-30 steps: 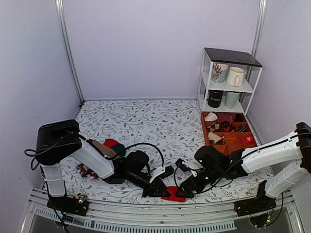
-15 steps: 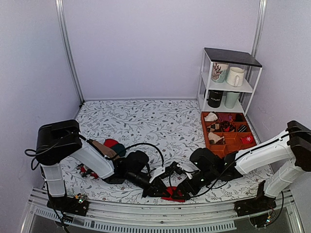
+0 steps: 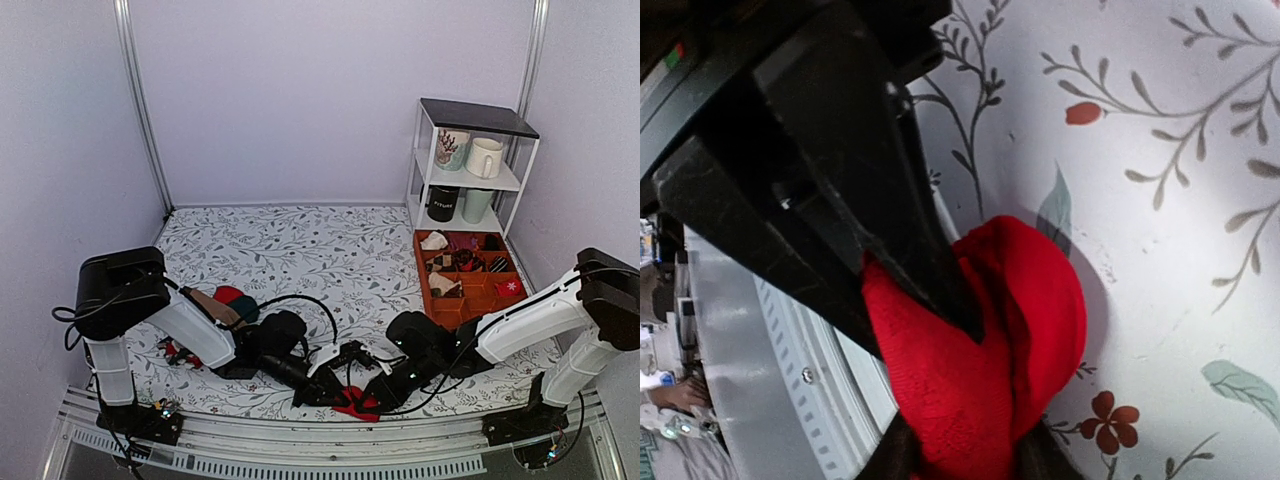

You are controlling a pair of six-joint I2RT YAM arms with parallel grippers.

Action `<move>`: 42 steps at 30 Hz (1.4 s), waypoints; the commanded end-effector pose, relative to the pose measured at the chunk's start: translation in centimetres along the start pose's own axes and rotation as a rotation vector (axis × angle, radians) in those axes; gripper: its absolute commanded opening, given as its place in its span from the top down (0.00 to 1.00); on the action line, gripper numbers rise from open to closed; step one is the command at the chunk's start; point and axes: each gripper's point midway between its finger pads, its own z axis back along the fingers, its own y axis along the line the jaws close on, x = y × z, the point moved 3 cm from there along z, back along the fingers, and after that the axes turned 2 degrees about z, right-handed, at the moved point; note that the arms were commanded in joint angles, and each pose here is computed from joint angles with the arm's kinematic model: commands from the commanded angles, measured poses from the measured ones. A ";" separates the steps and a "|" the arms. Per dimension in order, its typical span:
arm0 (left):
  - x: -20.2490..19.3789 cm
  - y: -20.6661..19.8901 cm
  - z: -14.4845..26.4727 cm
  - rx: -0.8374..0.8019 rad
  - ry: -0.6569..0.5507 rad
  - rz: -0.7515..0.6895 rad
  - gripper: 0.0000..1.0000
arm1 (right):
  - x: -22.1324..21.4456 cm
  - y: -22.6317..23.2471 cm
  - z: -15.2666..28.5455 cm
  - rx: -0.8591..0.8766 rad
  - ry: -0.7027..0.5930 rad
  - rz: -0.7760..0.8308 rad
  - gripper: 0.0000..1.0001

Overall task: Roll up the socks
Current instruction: Pick up the pair of socks from the center of the board, then move the storage box to the center of the board.

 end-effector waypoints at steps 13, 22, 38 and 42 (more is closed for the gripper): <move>-5.6 3.2 4.6 0.339 0.242 0.135 0.44 | -1.1 -2.3 0.6 -0.128 0.024 -0.082 1.00; 0.3 2.3 9.8 0.450 0.082 0.053 0.01 | 6.7 -4.8 11.2 -0.296 -0.260 -0.116 1.00; 5.5 3.3 18.0 0.659 -0.240 0.028 0.00 | 5.3 -17.5 27.8 -0.813 -0.584 -0.485 1.00; 5.0 3.4 18.0 0.636 -0.234 0.024 0.00 | 3.2 -19.5 29.0 -0.874 -0.609 -0.564 1.00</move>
